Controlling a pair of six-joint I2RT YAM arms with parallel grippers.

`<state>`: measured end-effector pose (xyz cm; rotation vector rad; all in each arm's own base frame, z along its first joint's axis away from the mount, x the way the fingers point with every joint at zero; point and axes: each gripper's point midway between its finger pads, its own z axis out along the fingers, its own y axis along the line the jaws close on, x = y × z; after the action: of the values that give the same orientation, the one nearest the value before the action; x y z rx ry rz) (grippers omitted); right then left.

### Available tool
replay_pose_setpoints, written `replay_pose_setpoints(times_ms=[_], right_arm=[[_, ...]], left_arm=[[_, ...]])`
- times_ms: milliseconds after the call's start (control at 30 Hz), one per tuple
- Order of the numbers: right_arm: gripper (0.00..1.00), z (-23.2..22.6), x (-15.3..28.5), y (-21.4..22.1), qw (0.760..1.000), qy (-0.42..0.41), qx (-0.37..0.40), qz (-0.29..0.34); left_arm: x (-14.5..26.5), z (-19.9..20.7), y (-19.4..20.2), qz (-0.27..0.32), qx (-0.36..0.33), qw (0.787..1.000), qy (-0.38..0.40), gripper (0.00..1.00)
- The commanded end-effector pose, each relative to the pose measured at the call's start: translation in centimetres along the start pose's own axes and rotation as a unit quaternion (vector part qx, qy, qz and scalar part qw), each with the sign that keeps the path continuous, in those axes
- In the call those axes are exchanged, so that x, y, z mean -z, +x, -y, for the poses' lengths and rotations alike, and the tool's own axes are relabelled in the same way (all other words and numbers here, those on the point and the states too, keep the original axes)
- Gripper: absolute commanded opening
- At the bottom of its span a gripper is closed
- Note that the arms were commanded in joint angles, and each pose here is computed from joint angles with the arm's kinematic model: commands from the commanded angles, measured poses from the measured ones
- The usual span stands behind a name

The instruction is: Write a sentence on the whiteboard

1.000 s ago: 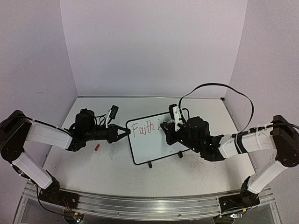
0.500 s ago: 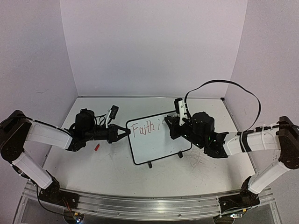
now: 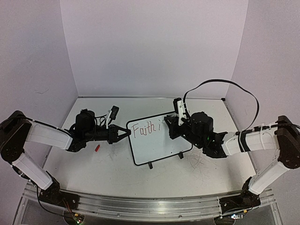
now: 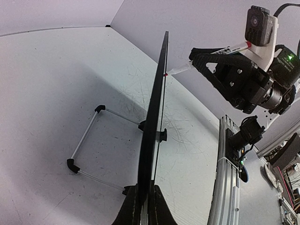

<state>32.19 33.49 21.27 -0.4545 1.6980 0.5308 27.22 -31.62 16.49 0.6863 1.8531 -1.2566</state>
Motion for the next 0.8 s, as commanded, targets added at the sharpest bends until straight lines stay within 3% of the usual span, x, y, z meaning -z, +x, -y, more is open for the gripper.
replay_pose_setpoints(times_ms=[0, 767], right_arm=[[0.0, 0.1, -0.7, -1.9, 1.0, 0.008, -0.003, 0.029], [0.0, 0.1, 0.5, 1.9, 1.0, -0.006, -0.018, -0.017]], left_arm=[[0.3, 0.8, -2.2, 0.024, -0.029, 0.999, 0.001, 0.0], [0.0, 0.9, -2.4, 0.024, -0.03, 0.999, 0.005, 0.0]])
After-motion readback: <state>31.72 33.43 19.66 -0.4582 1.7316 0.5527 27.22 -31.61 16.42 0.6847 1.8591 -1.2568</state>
